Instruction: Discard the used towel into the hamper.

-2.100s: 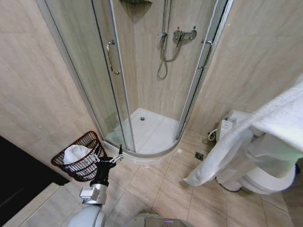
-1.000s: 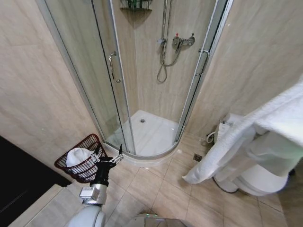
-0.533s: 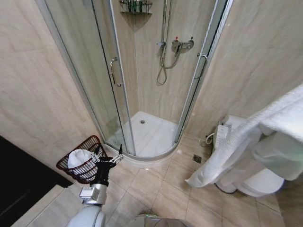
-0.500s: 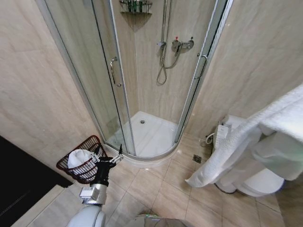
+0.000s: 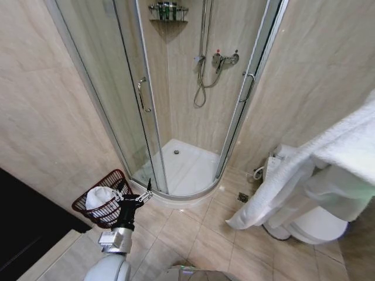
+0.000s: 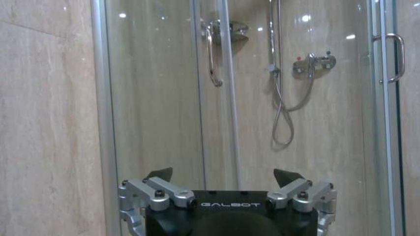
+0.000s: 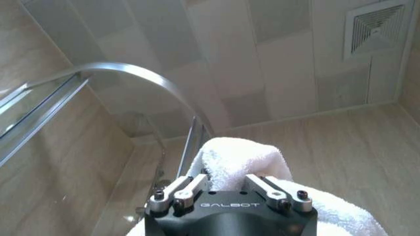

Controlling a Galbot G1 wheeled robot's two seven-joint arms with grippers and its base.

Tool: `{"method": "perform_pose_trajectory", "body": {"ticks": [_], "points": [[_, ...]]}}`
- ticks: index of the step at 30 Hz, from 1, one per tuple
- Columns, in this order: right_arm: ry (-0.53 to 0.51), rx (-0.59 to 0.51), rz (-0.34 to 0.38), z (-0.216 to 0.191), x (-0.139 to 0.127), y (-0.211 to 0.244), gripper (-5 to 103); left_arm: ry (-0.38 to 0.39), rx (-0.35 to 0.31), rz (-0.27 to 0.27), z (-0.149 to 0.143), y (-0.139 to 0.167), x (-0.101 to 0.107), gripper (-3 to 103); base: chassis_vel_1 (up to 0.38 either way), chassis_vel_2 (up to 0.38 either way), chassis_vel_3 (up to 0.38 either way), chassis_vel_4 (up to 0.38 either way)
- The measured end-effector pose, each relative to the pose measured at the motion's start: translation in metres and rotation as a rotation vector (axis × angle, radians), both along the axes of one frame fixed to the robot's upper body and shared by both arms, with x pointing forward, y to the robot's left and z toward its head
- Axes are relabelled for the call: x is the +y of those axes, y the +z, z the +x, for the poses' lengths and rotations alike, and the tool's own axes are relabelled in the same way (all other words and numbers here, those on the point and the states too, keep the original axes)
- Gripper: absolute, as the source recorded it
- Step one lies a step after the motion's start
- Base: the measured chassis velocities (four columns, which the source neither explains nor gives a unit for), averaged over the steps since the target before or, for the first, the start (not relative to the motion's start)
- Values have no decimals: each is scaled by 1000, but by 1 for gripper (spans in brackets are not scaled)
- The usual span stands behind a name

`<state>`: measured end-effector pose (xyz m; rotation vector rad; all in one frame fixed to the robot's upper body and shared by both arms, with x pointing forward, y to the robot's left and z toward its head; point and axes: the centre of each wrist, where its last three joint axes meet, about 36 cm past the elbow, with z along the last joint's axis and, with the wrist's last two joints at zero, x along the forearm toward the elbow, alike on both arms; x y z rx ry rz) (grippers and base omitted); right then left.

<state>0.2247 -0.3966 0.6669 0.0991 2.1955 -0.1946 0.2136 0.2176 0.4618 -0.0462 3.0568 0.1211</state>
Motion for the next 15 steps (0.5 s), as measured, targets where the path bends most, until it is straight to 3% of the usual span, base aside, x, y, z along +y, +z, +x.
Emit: {"method": "perform_pose_trajectory", "body": {"ticks": [15], "points": [[1, 1, 0, 0, 0, 0, 14, 0, 0, 0, 0, 0, 0, 100, 0, 0, 0, 0]]}}
